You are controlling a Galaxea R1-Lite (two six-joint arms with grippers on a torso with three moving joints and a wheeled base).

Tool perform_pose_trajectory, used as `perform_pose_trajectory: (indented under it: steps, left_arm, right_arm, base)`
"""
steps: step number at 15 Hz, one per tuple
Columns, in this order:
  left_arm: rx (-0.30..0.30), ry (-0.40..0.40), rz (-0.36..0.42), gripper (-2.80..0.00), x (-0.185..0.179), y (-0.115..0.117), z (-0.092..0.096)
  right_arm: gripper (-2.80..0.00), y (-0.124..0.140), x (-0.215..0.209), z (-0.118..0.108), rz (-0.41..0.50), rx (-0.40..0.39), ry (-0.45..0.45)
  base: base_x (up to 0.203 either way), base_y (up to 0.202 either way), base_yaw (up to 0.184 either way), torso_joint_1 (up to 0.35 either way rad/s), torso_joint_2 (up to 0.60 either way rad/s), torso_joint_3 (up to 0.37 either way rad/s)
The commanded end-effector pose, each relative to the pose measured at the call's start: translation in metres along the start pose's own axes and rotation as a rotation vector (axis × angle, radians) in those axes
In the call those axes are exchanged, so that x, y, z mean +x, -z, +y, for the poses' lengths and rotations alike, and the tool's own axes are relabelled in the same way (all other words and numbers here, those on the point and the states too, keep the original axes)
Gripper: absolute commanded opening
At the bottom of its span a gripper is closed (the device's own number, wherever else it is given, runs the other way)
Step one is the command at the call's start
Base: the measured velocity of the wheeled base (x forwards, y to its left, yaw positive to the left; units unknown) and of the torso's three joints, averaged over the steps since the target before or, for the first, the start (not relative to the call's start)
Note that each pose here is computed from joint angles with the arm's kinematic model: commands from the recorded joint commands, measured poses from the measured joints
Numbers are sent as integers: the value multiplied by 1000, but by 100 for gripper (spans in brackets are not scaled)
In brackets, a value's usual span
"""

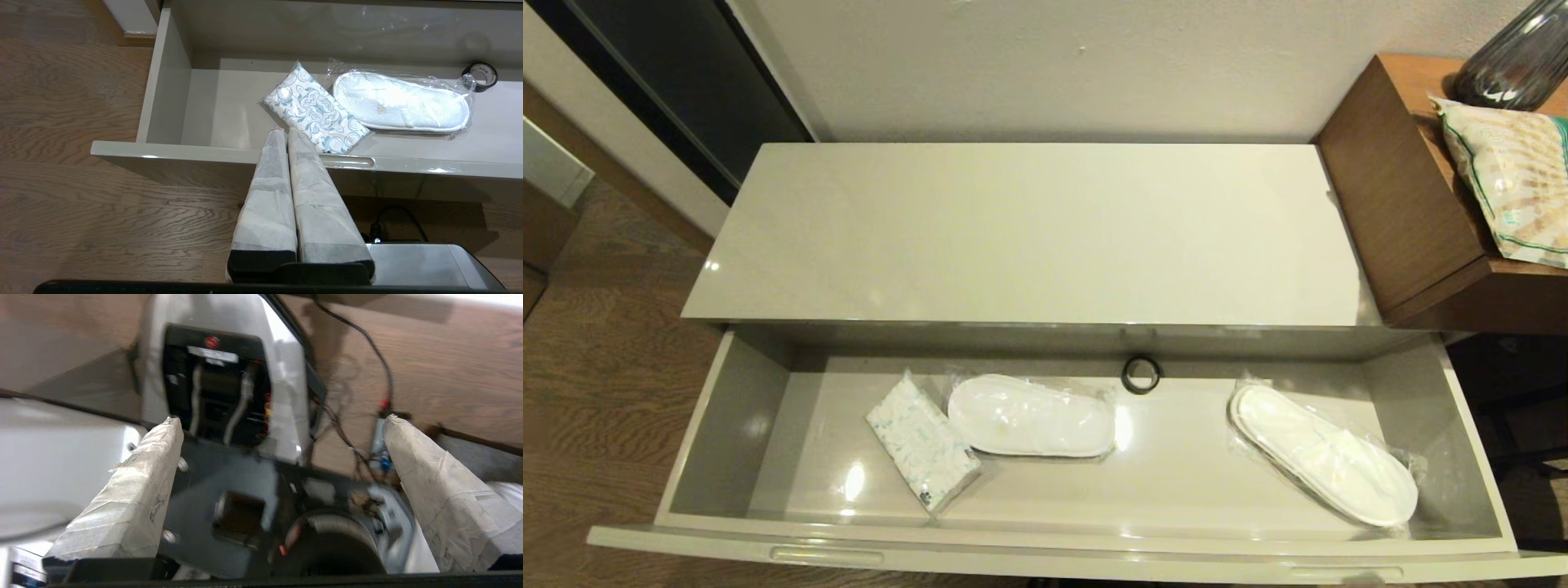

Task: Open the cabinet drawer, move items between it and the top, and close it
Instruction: Close the drawer

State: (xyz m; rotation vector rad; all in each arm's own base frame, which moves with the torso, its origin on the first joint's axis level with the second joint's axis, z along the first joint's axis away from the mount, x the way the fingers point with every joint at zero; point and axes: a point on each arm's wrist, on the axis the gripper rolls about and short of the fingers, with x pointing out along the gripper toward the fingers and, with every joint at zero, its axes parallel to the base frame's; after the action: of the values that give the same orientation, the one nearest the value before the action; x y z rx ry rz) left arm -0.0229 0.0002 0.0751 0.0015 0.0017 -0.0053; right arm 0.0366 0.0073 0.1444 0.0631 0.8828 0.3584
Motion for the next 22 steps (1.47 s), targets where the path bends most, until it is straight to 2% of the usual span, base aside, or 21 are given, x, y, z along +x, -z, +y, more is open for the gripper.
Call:
perform_pose_trajectory:
  steps: [1, 6, 10, 13, 19, 22]
  left_arm:
    - [0, -1, 1, -280, 0, 0, 0]
    - [0, -1, 1, -280, 0, 0, 0]
    - [0, -1, 1, -280, 0, 0, 0]
    - [0, -1, 1, -280, 0, 0, 0]
    - [0, -1, 1, -280, 0, 0, 0]
    - [0, -1, 1, -280, 0, 0, 0]
  right_arm:
    - [-280, -5, 16, -5, 78, 18, -49]
    - [-280, -23, 44, -12, 169, 11, -85]
    - [-280, -27, 74, -11, 314, -16, -139]
    - [-280, -31, 107, -18, 469, 69, -138]
    - [-280, -34, 150, -28, 529, 231, -101]
    - [-280, -45, 165, -32, 413, 321, -50]
  base:
    - [0, 0, 0, 0, 0, 0]
    - [0, 0, 0, 0, 0, 0]
    - [0, 0, 0, 0, 0, 0]
    - [0, 0, 0, 0, 0, 0]
    - [0, 0, 0, 0, 0, 0]
    - [0, 0, 0, 0, 0, 0]
